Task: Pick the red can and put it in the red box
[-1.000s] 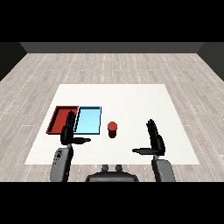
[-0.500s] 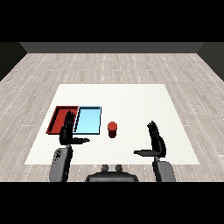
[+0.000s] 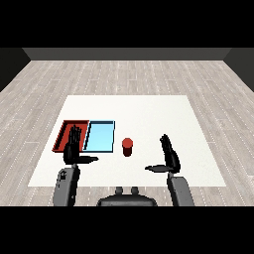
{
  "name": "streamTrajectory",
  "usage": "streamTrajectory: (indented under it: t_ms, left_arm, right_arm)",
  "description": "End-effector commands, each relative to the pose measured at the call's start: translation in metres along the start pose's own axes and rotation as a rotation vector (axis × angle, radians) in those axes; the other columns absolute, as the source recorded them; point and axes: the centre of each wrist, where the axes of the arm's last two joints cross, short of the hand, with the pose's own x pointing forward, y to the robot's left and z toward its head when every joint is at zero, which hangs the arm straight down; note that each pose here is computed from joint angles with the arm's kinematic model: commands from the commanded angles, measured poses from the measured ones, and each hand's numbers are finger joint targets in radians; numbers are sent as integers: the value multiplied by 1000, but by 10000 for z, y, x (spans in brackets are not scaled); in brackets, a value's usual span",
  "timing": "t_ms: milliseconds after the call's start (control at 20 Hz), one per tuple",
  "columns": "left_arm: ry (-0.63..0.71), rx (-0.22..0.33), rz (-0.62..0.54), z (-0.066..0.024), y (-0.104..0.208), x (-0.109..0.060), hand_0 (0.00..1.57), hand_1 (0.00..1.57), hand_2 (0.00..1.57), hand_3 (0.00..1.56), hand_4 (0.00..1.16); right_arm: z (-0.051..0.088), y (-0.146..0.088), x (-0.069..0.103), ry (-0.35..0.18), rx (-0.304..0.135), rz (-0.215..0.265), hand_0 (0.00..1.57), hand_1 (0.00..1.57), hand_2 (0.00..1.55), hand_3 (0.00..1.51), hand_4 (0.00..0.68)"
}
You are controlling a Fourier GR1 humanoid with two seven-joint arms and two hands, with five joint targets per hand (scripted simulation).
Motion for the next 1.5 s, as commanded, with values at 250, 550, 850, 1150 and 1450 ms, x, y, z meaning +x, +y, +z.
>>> streamTrajectory:
  t_ms: [250,550,850,1150,1450]
  left_arm:
    - [-6,39,0,20,-68,59,0,0,0,0,0]
    - [3,2,15,-55,-100,-1,0,0,0,0,0]
    - [-8,15,8,-126,-6,-30,0,0,0,0,0]
    - [2,24,2,49,-71,-3,0,0,0,0,0]
    - [-27,19,32,-49,-80,-69,0,0,0,0,0]
  right_arm:
    - [-261,119,-248,41,1,-15,0,0,0,0,0]
    - [-365,404,-170,96,-3,-136,0,0,0,0,0]
    - [-459,468,-436,116,12,-167,0,0,0,0,0]
    - [-515,709,-582,127,-6,-170,0,0,0,0,0]
    - [-280,987,-711,138,24,-206,0,0,0,0,0]
